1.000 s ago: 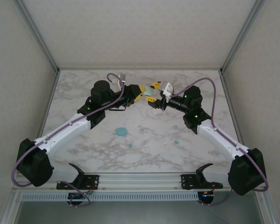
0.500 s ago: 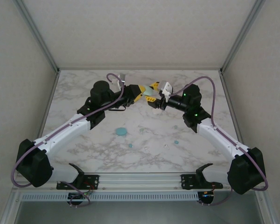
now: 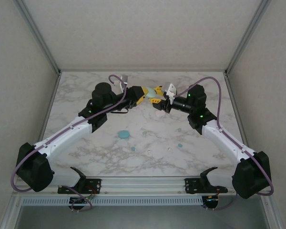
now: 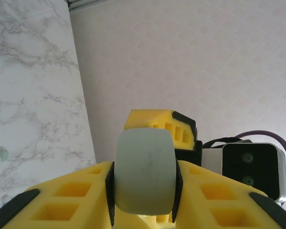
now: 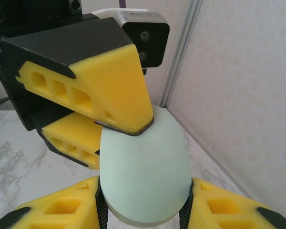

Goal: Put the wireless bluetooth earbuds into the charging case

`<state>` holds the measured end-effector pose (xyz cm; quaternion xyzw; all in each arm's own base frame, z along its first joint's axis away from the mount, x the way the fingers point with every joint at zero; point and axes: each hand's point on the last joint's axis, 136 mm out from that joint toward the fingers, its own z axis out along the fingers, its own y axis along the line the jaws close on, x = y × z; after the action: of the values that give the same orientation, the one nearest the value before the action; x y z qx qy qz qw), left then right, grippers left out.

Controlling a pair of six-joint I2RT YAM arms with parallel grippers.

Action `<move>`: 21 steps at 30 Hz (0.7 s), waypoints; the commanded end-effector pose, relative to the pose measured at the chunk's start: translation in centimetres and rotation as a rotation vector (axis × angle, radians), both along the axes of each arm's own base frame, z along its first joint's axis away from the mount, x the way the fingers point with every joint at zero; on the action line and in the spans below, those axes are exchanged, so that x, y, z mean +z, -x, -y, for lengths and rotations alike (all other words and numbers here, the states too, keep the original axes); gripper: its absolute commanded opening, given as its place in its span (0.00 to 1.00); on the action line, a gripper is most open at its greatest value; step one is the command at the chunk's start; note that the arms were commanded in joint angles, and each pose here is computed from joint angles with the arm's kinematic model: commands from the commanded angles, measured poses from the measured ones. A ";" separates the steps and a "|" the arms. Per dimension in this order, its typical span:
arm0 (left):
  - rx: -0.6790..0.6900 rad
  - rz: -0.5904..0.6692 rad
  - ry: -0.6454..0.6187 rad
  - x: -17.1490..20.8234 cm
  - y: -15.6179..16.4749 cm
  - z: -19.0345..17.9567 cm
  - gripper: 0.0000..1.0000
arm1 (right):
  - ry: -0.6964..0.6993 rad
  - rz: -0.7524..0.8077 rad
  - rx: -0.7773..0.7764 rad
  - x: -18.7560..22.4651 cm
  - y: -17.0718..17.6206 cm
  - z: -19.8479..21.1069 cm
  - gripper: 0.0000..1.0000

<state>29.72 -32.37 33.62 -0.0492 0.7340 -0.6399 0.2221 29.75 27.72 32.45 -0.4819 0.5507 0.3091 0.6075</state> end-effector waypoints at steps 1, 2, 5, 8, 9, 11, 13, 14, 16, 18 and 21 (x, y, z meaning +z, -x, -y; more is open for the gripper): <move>-0.025 0.053 0.006 1.3 0.8 -0.2 0.41 | -0.014 0.020 0.042 1.8 0.7 -0.1 0.34; -0.024 0.055 -0.002 1.2 0.8 -0.3 0.43 | -0.010 0.011 0.045 1.6 0.8 -0.1 0.34; -0.028 0.067 -0.012 1.4 0.8 -0.2 0.46 | 0.004 -0.013 0.050 1.5 0.9 -0.1 0.33; -0.021 0.081 -0.028 1.5 0.7 -0.4 0.59 | 0.016 -0.024 0.051 1.1 1.0 0.0 0.32; -0.017 0.086 -0.035 1.5 0.7 -0.4 0.64 | 0.020 -0.030 0.051 1.1 1.0 0.0 0.32; -0.005 0.106 -0.063 1.5 0.6 -0.8 0.71 | 0.026 -0.042 0.053 0.9 1.0 0.1 0.32; 0.005 0.144 -0.129 1.3 0.5 -1.4 0.77 | 0.031 -0.063 0.057 0.7 1.0 0.2 0.32; 0.008 0.177 -0.171 1.3 0.5 -1.8 0.79 | 0.034 -0.080 0.061 0.4 1.0 0.2 0.32; 0.017 0.274 -0.284 1.5 0.4 -3.0 0.82 | 0.039 -0.124 0.068 0.2 0.9 0.3 0.32; 0.014 0.381 -0.387 1.2 0.6 -4.1 0.84 | 0.045 -0.167 0.091 0.1 1.2 0.3 0.32; -0.021 0.562 -0.462 1.1 1.1 -5.1 0.87 | 0.054 -0.217 0.127 -0.1 1.4 0.1 0.32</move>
<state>29.41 -28.71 34.45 0.0905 0.7786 -0.5112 0.3525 29.02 27.38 31.83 -0.4904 0.5894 0.3526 0.5365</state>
